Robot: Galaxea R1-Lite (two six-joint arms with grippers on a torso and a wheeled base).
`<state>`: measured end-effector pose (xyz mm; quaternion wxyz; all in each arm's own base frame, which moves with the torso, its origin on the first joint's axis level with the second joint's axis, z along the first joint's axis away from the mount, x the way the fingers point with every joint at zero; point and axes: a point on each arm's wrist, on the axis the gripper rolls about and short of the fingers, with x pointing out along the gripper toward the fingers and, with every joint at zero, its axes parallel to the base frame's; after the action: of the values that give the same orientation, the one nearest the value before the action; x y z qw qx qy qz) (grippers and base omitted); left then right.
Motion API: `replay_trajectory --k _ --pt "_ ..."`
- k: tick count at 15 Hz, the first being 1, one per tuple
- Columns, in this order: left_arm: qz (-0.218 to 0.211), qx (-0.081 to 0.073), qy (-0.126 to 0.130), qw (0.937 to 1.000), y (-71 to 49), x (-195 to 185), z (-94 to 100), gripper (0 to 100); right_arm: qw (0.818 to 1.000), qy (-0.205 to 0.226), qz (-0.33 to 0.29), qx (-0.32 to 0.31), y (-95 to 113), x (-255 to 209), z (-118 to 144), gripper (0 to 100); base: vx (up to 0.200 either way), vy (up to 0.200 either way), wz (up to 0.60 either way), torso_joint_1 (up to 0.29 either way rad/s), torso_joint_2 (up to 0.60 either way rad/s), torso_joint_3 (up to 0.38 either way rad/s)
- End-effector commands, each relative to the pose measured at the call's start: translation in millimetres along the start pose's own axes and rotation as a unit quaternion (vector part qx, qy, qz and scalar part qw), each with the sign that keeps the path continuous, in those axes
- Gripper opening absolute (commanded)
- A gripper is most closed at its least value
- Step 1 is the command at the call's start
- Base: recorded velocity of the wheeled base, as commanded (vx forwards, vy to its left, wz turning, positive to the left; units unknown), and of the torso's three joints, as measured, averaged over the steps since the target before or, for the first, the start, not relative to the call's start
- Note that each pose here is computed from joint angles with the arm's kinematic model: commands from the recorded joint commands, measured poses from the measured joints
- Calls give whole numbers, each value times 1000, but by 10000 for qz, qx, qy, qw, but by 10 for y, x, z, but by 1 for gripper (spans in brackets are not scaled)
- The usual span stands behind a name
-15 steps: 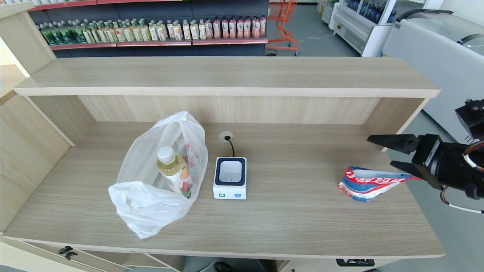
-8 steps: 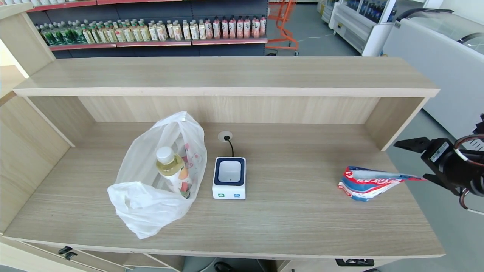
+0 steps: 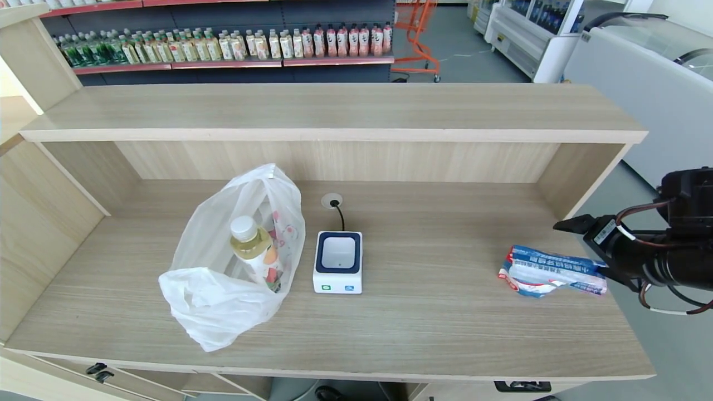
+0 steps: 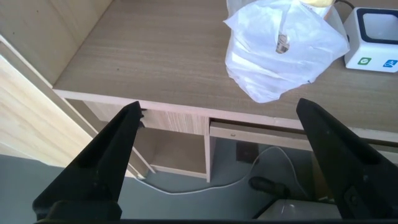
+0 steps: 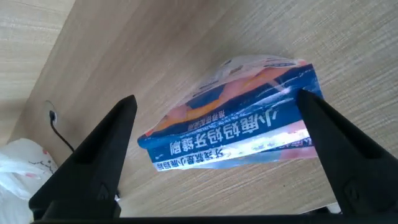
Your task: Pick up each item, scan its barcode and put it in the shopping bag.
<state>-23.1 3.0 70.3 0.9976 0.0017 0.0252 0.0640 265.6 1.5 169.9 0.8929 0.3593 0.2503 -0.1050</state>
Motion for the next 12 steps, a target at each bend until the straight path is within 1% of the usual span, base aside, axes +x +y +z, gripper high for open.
replay_trajectory --k 1,4,6,7,10,11,12 --pt "4 0 1 10000 0 0 0 100 9999 113 -89 41 -26 71 -38 100 0 0 0 0 0 0" --pt "4 0 1 10000 0 0 0 100 9990 308 -306 105 -91 261 -108 100 0 0 0 0 0 0" --pt "4 0 1 10000 0 0 0 100 9990 305 -329 67 -117 401 -155 100 0 0 0 0 0 0" --pt "4 0 1 10000 0 0 0 100 9992 204 -354 4 -113 483 -208 100 0 0 0 0 0 0" --pt "4 0 1 10000 0 0 0 100 9999 -27 -84 -70 -60 611 -219 100 0 0 0 0 0 0" --pt "4 0 1 10000 0 0 0 100 9998 -7 -75 -190 -55 635 -235 0 0 0 0 0 0 0" --pt "4 0 1 10000 0 0 0 100 9992 53 -123 -387 -69 667 -264 0 0 0 0 0 0 0"
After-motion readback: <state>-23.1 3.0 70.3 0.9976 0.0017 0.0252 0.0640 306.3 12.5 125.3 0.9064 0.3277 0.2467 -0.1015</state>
